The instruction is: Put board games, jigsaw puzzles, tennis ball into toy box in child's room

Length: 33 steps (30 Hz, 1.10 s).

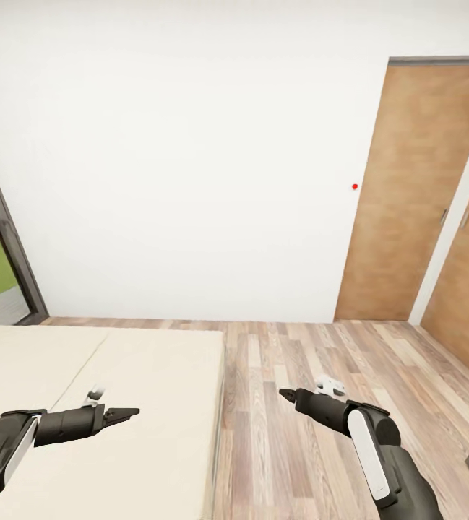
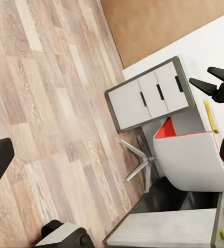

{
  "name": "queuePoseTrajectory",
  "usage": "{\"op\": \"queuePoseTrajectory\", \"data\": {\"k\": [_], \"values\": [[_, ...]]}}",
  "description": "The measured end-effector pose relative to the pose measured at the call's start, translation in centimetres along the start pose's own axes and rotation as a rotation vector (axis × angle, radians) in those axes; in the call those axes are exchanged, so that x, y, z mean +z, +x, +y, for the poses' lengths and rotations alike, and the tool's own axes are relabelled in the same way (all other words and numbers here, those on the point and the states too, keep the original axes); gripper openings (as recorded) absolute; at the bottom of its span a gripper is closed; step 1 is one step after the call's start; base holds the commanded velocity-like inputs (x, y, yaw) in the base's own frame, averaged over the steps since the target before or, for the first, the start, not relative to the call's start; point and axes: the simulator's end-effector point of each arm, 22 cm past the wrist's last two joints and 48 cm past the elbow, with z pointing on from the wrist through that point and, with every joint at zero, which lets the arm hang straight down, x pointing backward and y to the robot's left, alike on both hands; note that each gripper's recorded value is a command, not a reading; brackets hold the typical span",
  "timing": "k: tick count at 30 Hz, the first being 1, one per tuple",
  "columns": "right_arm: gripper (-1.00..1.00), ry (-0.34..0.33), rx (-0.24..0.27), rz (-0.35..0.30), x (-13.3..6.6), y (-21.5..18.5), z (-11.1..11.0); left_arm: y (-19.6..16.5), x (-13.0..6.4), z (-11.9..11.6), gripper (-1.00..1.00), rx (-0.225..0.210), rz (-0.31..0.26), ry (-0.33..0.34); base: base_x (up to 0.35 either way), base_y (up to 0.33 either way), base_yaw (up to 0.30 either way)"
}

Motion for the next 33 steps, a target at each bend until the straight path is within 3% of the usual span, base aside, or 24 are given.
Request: {"op": "queuePoseTrajectory", "data": {"k": [33], "values": [[1.0,0.0,0.001,0.001,0.01,0.05,-0.01,0.01,-0.01,-0.01,1.0,0.0,0.0,0.0,-0.041,0.173,-0.005]]}}
